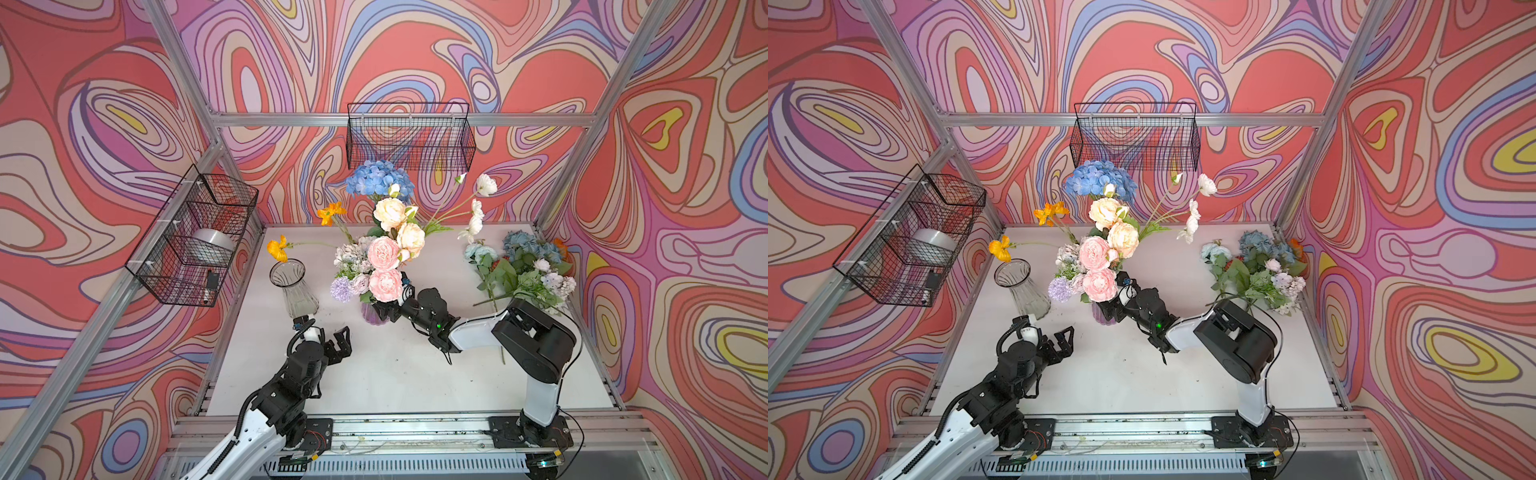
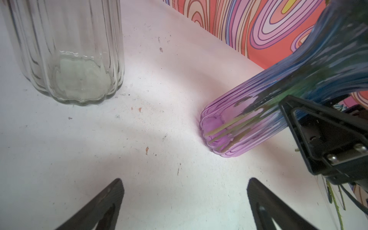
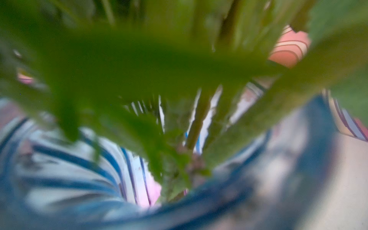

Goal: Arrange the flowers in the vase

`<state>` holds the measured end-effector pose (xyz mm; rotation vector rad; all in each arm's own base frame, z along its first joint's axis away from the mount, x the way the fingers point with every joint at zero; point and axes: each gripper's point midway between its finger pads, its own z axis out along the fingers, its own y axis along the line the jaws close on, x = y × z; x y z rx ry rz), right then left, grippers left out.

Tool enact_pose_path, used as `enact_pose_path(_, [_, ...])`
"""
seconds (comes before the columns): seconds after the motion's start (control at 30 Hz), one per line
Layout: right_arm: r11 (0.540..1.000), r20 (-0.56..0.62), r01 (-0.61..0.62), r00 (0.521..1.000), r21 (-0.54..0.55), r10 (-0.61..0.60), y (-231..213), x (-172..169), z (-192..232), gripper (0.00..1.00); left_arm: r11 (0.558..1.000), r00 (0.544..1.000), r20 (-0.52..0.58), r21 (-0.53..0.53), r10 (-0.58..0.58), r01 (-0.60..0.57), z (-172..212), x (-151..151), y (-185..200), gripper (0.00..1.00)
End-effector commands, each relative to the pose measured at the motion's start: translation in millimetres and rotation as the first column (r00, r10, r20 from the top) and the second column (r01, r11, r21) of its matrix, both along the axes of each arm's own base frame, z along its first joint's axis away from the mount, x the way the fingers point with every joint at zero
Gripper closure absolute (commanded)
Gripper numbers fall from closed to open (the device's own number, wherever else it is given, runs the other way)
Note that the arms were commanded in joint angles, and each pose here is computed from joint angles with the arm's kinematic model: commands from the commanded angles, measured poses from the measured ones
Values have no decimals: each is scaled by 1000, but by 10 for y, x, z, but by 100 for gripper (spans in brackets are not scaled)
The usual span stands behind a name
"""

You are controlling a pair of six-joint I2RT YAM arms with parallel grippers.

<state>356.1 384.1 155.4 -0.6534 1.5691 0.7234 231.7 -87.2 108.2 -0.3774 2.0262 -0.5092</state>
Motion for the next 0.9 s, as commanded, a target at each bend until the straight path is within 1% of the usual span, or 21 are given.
enact_pose_path(0.0, [997,62,46,997,59,-50,19,125,142,15,999,999,25,-7,40,-40,40,43,57,0])
enact_pose_path(0.13, [998,56,55,997,42,-57,87,211,53,17,998,997,24,-4,68,-68,25,34,121,0])
enact_pose_path(0.33, [1000,62,29,998,3,-29,296,353,-71,17,994,994,19,-7,111,-111,13,1,231,0])
enact_pose_path(0.57, [999,68,33,997,-41,-31,587,654,-180,17,992,992,22,-5,126,-126,39,-49,294,0])
enact_pose_path(0.67, [997,81,40,996,-59,-35,710,798,-224,15,992,992,13,19,126,-127,29,-83,328,0])
enact_pose_path(0.77, [997,100,50,994,-61,-44,800,929,-256,13,992,992,21,33,122,-122,60,-96,343,0])
enact_pose_path(0.87, [997,88,46,995,-63,-41,895,1064,-292,13,991,992,33,41,125,-127,96,-104,365,0])
